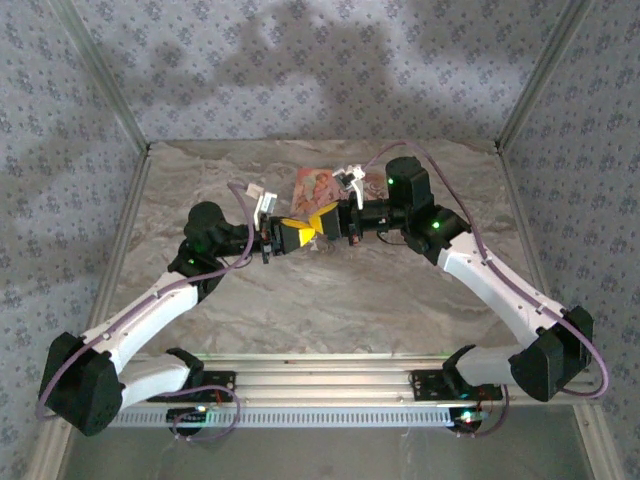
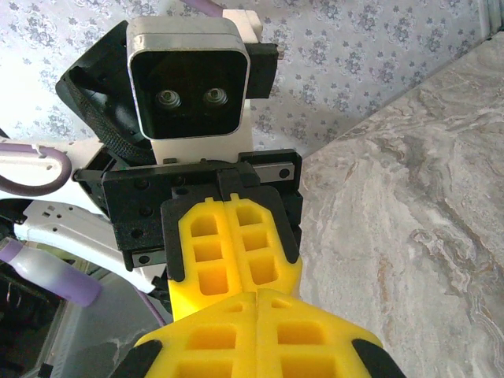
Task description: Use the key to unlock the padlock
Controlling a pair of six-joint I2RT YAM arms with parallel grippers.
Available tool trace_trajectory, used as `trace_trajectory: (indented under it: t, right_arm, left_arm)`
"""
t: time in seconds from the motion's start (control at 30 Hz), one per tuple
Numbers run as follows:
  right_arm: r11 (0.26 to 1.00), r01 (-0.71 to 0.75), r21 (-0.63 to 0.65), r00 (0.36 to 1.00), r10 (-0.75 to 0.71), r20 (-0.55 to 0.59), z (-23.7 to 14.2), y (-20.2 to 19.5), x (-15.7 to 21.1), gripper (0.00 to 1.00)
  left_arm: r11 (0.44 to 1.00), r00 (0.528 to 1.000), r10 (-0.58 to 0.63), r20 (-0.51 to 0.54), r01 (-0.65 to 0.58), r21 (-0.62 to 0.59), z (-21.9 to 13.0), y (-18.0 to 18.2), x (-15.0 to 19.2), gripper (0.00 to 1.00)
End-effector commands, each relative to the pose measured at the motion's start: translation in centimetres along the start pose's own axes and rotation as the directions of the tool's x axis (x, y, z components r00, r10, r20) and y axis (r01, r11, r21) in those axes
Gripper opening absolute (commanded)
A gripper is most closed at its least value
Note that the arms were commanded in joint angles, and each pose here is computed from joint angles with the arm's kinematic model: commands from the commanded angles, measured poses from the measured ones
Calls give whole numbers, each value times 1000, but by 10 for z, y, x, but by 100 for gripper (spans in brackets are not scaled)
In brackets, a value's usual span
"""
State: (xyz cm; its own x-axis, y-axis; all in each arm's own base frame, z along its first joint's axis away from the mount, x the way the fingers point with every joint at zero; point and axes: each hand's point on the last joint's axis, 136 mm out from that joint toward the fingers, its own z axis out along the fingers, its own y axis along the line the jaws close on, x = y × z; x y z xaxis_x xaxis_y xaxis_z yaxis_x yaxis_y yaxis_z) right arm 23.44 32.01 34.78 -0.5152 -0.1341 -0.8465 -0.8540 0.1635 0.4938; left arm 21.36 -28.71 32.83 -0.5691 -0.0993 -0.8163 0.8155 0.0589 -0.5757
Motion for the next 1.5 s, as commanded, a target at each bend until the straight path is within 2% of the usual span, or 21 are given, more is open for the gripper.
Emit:
trace_trajectory:
  t: [0.0, 0.07, 0.1, 0.2, 0.27, 0.33, 0.4, 0.5, 0.73, 0.93, 1.1, 1.2, 1.47]
  right_arm:
    - [999, 34, -13, 999, -33, 39, -5, 10, -10, 0]
    - [999, 35, -10, 998, -35, 44, -5, 10, -11, 0]
    - [999, 37, -9, 998, -36, 46, -5, 10, -12, 0]
    - [999, 36, 1, 998, -36, 48, -5, 8, -12, 0]
    - [999, 37, 16, 998, -38, 46, -5, 6, -11, 0]
    - [999, 31, 34, 999, -33, 39, -4, 2, -9, 0]
    - [998, 29, 49, 999, -31, 35, -3, -1, -7, 0]
    - [997, 27, 66, 999, -29, 28, -1, -5, -5, 0]
    - [997, 31, 75, 999, -33, 22, 1, -7, -3, 0]
    - [997, 42, 71, 998, -44, 34, -1, -3, -6, 0]
    - [997, 23, 77, 999, -25, 30, -2, -9, 2, 0]
    - [997, 22, 72, 999, -24, 34, -2, -8, 1, 0]
    - [997, 16, 72, 999, -20, 49, -4, -8, 0, 0]
  left_arm:
    - [999, 999, 35, 8, -35, 14, 1, -8, -7, 0]
    - [999, 999, 36, 8, -37, 8, 1, -7, -7, 0]
    - [999, 999, 36, 7, -36, 3, 1, -6, -7, 4]
    - [999, 999, 35, 9, -35, -18, 0, -4, -6, 35]
    - [999, 999, 36, 14, -36, -26, -1, -3, -7, 46]
    - [999, 999, 35, 23, -34, -33, -1, -3, -9, 51]
    - [999, 999, 33, 27, -32, -36, -1, -3, -10, 52]
    - [999, 999, 33, 32, -32, -35, -1, -2, -12, 51]
    - [999, 999, 25, 33, -25, -23, 3, 1, -12, 38]
    - [1000, 999, 22, 23, -22, -14, 4, 2, -10, 16]
    - [1000, 1000, 11, 13, -11, -14, 4, 4, -7, 13]
    - [1000, 1000, 12, 10, -12, -11, 4, 4, -6, 1]
    - [1000, 1000, 11, 7, -10, -21, 3, 6, -3, 1]
